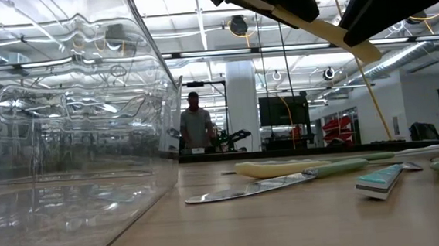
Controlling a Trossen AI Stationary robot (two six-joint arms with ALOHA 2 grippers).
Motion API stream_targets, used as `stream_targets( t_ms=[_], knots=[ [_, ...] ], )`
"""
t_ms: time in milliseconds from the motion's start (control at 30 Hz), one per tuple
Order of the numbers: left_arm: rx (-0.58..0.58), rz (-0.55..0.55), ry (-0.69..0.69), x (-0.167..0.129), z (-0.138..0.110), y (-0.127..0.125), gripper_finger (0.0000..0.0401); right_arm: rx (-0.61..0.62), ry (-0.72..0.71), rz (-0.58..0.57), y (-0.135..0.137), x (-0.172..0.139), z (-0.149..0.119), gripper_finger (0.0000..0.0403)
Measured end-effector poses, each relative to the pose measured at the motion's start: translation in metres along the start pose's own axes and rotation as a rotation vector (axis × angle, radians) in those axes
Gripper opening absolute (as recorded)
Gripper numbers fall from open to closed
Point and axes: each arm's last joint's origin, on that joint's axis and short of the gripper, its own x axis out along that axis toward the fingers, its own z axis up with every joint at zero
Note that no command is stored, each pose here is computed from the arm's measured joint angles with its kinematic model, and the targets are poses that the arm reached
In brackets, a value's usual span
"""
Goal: Sort silverware by color (type)
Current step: Put the right yellow table knife into the bottom left transparent bin
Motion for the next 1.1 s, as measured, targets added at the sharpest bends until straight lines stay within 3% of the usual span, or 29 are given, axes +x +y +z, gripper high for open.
stream_targets(
  t_ms=[167, 467, 667, 800, 1100],
  knots=[
    [-0.006, 0.0, 0.005, -0.001, -0.001, -0.001, 0.0136, 0.0, 0.0, -0.001, 0.0, 0.0, 0.0, 0.007],
    [0.044, 0.073, -0.009, -0.005, -0.003, -0.007, 0.0222, 0.004, -0.001, -0.003, 0.0, 0.0, 0.0, 0.007],
    [-0.004, 0.1, 0.033, 0.0, -0.005, 0.004, 0.0228, 0.004, 0.0, -0.002, 0.0, 0.0, 0.0, 0.007],
    [-0.023, 0.104, 0.069, 0.004, -0.007, 0.013, 0.02, 0.004, 0.002, -0.006, 0.0, 0.0, 0.0, 0.007],
    [0.02, 0.089, 0.074, 0.004, -0.007, 0.012, 0.0083, 0.006, 0.0, -0.01, -0.001, 0.0, 0.0, 0.007]
  ],
)
